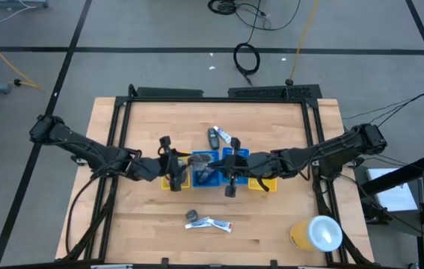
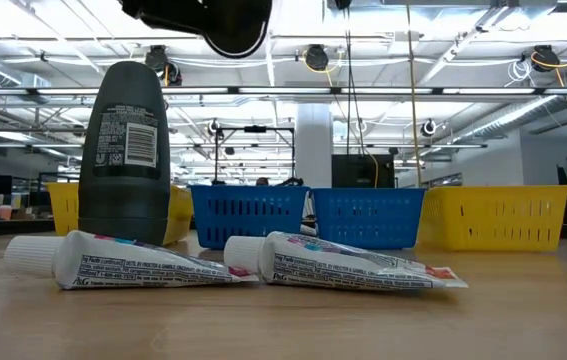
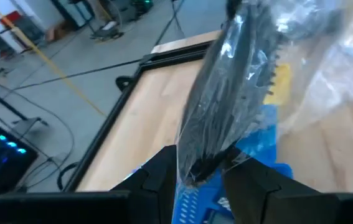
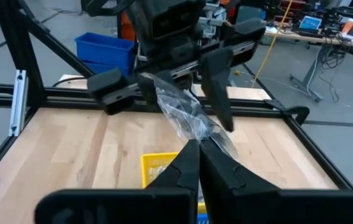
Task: Pick & Place Travel size toiletries
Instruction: Put the hairbrush into the left yellow bin
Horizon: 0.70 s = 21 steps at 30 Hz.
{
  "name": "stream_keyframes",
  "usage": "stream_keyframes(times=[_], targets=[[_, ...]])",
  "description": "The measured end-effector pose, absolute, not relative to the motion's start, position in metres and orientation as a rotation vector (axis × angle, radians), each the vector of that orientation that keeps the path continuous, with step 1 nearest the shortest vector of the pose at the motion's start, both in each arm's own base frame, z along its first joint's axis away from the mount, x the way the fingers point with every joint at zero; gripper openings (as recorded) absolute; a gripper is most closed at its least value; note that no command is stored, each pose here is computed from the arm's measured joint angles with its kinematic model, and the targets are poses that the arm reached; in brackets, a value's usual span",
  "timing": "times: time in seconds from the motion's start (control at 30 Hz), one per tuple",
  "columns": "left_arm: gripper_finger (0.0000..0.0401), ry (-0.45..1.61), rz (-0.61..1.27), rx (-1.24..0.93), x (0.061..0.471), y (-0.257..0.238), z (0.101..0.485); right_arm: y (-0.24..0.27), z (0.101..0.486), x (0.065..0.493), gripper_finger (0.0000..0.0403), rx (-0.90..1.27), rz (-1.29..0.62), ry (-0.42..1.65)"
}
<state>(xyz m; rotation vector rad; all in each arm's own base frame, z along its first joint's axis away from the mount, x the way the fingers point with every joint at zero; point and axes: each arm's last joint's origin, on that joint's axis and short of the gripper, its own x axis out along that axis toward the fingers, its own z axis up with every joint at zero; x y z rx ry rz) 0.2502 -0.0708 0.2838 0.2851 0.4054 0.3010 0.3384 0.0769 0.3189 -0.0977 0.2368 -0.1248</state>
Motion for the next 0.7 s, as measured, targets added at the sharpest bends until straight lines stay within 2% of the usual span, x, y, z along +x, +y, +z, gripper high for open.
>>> stream_keyframes(times=[0.1,0.2,0.27,0.53,0.7], targets=[[0.0096,0.406,0.310,0.291,0.250,-0.070,0.284,0.077,0.318,0.338,0.0000,-0.101,-0.125,0.248],[0.0036,0.407,0.308,0.293,0.250,-0.070,0.284,0.077,0.317,0.338,0.0000,-0.103,-0.126,0.254],[0.0014,0.409,0.306,0.292,0.250,-0.071,0.284,0.077,0.317,0.338,0.0000,-0.105,-0.127,0.259],[0.0008,0.433,0.316,0.279,0.249,-0.070,0.281,0.076,0.311,0.336,0.0003,-0.152,-0.126,0.320],[0.0007,0.495,0.365,0.276,0.245,-0.067,0.274,0.075,0.305,0.334,0.0028,-0.175,-0.127,0.386]])
